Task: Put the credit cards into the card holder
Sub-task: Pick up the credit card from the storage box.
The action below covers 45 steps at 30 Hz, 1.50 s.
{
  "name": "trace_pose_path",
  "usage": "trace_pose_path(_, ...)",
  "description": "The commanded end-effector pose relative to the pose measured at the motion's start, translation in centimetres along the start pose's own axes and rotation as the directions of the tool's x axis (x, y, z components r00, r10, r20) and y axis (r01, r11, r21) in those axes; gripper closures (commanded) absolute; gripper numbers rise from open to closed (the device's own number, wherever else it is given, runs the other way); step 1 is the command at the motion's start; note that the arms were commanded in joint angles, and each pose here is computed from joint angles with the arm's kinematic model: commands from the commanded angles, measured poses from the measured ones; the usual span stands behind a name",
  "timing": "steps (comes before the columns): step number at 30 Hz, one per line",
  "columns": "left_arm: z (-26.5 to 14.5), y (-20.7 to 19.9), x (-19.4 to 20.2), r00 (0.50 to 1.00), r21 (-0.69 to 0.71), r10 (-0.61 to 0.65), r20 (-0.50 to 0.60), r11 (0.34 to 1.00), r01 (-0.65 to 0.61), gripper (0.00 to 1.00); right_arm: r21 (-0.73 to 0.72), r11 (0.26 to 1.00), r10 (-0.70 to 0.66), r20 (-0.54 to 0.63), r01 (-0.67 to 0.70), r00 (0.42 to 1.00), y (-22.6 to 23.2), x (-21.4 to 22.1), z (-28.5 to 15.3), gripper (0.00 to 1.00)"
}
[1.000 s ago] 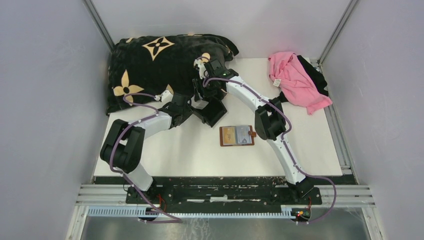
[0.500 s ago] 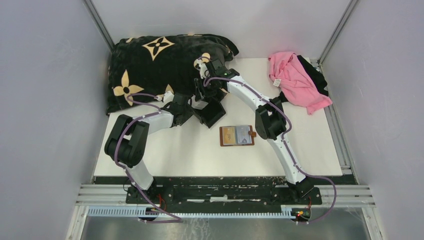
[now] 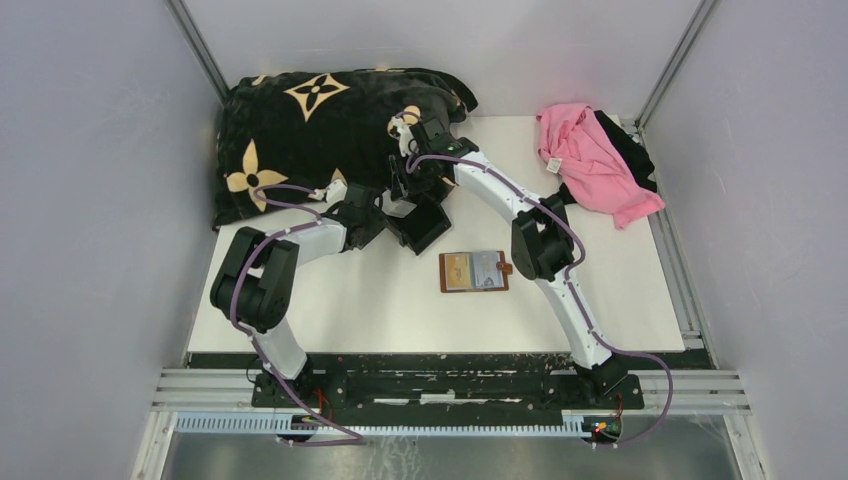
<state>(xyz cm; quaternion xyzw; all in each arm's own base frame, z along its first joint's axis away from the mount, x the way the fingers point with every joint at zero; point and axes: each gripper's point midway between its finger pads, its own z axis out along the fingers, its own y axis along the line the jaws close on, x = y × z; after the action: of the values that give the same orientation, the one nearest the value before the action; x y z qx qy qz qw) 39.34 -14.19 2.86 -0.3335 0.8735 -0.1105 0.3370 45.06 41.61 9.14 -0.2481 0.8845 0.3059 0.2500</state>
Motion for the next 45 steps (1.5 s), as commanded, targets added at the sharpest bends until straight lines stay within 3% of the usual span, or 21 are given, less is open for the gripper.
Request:
trace_pose_path(1,-0.2,-3.2,-1.3,1.0,0.101,-0.014,0.024,0.995,0.011,0.42,-0.077,0.996,-0.035,0.037,0.038,0.999,5.2,-1.5,-2.5,0.61)
trace_pose_path(14,-0.3,-3.1,-1.3,1.0,0.099,-0.016,0.021,0.995,0.013,0.42,-0.027,0.998,-0.061,0.068,0.063,0.996,5.0,-2.4,-3.5,0.7)
trace_pose_path(32,-3.2,-2.5,-3.3,0.996,0.083,-0.006,0.086,0.997,-0.001,0.4,0.329,0.929,-0.244,0.204,0.168,0.948,1.4,-6.6,-10.9,0.95)
trace_pose_path(39,-7.0,-2.1,-4.6,0.989,0.122,0.0,0.145,0.992,-0.018,0.39,0.327,0.935,-0.22,0.223,0.14,0.95,2.5,-4.5,-15.1,0.99)
trace_pose_path(45,-11.9,-3.6,-4.5,0.975,0.239,0.075,0.211,0.963,-0.125,0.38,0.246,0.965,-0.15,0.215,0.095,0.965,4.7,0.2,-19.9,0.99)
